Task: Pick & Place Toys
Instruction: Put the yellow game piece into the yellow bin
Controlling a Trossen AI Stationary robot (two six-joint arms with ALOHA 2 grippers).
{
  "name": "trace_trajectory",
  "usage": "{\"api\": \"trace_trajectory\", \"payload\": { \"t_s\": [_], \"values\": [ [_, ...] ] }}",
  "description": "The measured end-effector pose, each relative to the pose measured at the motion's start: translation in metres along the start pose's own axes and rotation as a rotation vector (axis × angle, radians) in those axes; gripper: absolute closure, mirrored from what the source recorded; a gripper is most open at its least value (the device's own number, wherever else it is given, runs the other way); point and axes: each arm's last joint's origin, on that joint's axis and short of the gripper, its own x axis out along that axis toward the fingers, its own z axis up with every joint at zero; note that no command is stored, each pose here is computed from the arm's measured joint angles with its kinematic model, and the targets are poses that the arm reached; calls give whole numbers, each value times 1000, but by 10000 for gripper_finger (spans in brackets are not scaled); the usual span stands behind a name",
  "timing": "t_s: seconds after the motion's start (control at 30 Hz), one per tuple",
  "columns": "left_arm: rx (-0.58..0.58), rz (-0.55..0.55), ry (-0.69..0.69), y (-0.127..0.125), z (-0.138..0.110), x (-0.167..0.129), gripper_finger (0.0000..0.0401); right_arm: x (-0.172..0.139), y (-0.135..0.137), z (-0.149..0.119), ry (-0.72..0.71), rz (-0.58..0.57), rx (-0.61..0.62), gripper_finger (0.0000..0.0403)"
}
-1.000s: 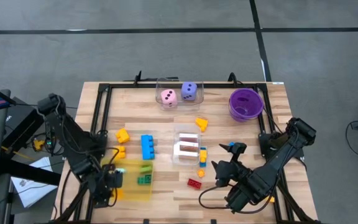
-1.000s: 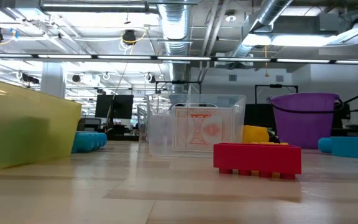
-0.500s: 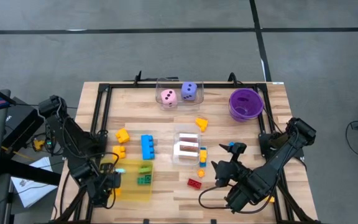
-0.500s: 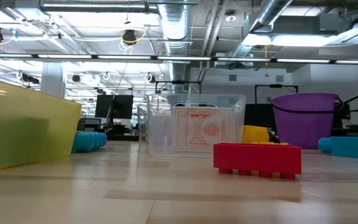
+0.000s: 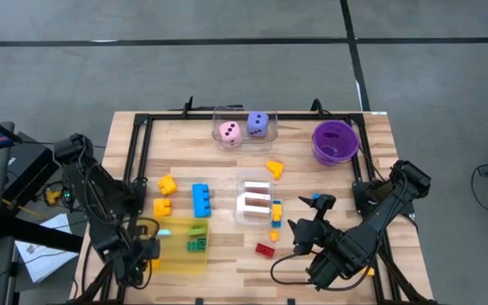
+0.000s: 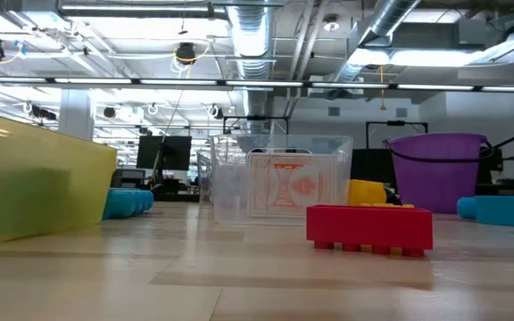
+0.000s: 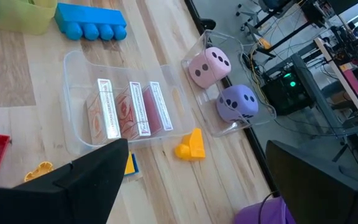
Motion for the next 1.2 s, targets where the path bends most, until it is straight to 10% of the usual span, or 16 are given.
{"api": "trace_trajectory", "payload": {
  "t_s": [1.2],
  "values": [
    [78, 21, -5, -9, -10, 11, 235, 0, 0, 0, -1, 1, 2, 30]
  ]
}}
